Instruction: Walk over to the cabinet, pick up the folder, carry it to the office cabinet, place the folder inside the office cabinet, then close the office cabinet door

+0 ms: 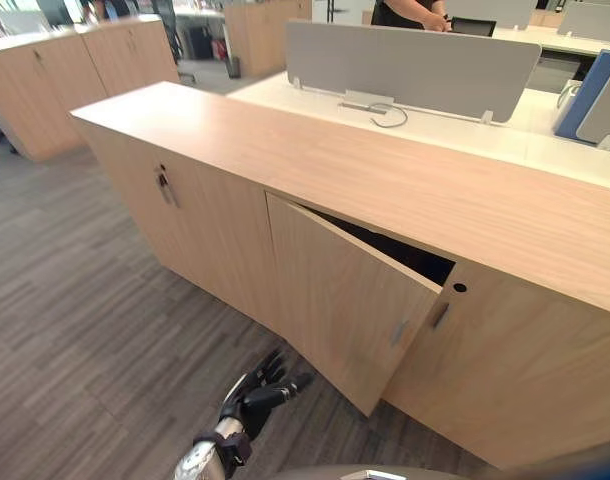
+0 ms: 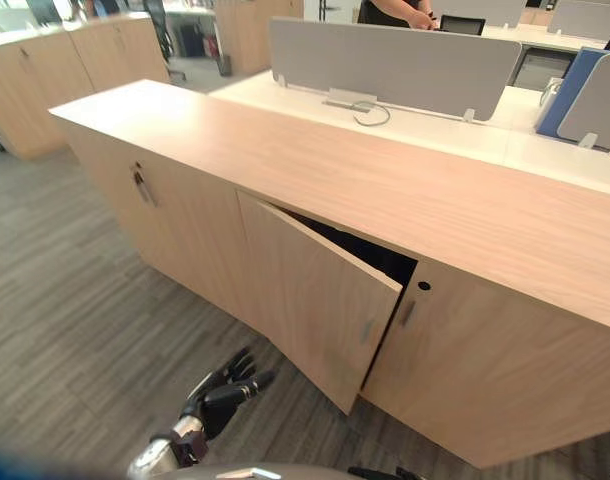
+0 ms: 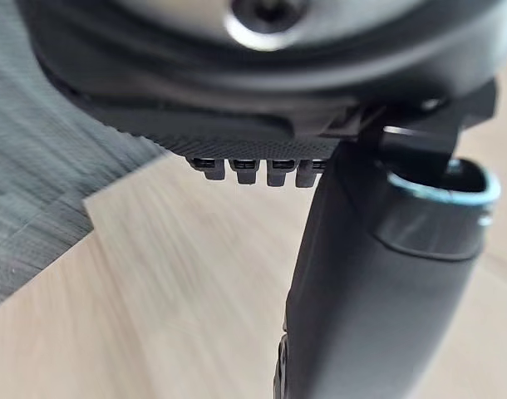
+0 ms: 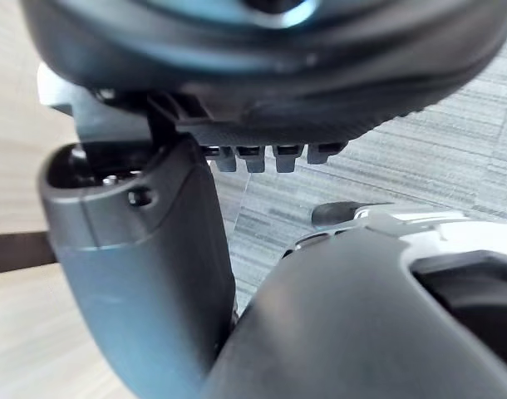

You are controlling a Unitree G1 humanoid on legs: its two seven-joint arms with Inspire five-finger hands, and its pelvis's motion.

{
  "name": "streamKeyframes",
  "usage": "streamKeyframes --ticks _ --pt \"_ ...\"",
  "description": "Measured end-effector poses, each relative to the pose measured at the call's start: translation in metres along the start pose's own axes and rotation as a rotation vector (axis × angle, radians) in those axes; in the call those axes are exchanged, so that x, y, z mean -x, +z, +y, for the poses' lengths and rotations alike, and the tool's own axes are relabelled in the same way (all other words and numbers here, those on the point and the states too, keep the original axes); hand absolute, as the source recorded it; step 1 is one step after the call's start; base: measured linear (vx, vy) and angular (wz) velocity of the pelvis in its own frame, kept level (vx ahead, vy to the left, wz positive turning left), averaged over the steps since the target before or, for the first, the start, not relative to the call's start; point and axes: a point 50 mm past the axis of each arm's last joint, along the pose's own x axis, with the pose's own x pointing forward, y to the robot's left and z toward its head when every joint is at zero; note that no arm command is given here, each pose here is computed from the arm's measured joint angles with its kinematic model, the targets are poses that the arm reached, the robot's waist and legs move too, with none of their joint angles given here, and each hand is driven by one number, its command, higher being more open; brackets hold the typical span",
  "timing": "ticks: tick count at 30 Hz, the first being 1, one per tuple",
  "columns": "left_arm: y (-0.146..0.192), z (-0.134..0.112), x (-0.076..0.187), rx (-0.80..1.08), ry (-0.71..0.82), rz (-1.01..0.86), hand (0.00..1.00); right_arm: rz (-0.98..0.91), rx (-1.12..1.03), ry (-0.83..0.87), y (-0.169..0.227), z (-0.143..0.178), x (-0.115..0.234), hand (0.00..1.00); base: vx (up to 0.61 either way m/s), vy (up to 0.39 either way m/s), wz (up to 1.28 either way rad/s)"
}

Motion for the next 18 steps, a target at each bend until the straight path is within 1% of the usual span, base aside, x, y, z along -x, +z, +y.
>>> streamKeyframes --ticks 1,2,3,5,6,8,10,11,13,14,15,18 --pt "-0.010 0.013 0.005 0.088 0.113 -0.004 1.00 -0.006 -0.022 -0.018 0.002 0.000 0.000 1.00 -0.01 -0.087 -0.35" --pt "-0.012 0.029 0.012 0.116 0.219 -0.007 1.00 -0.009 -0.061 -0.042 0.002 -0.001 0.000 1.00 0.00 -0.062 -0.45" --pt "-0.014 0.036 0.015 0.132 0.267 -0.003 1.00 -0.010 -0.062 -0.046 0.002 0.000 0.000 1.00 0.02 -0.030 -0.65" --pt "-0.034 0.056 0.033 0.215 0.424 0.024 1.00 -0.041 -0.008 -0.068 0.010 -0.002 0.000 1.00 0.03 -0.010 -0.96" --pt "-0.040 0.057 0.036 0.223 0.451 0.039 1.00 -0.056 0.020 -0.071 0.014 -0.003 0.000 1.00 0.02 0.038 -1.13" --pt "-0.069 0.060 0.051 0.300 0.545 0.101 1.00 -0.090 0.128 -0.088 0.029 -0.008 0.000 1.00 0.02 0.140 -1.10" --pt "-0.076 0.060 0.055 0.303 0.582 0.122 1.00 -0.096 0.186 -0.089 0.033 -0.007 0.000 1.00 0.01 0.147 -0.47" --pt "-0.074 0.063 0.056 0.279 0.590 0.121 1.00 -0.097 0.204 -0.080 0.035 -0.004 0.000 1.00 0.04 0.172 -0.24" --pt "-0.067 0.071 0.059 0.130 0.616 0.148 1.00 -0.091 0.261 -0.059 0.035 0.005 -0.001 1.00 0.08 0.134 -0.20" --pt "-0.065 0.073 0.059 0.093 0.620 0.156 1.00 -0.089 0.263 -0.055 0.034 0.007 -0.001 1.00 0.13 0.087 -0.15" --pt "-0.062 0.075 0.058 0.013 0.626 0.176 1.00 -0.089 0.259 -0.051 0.033 0.011 -0.001 1.00 0.16 0.052 -0.14" --pt "-0.054 0.070 0.048 -0.123 0.603 0.204 1.00 -0.107 0.216 -0.026 0.035 0.023 -0.001 1.00 0.14 0.030 -0.13"
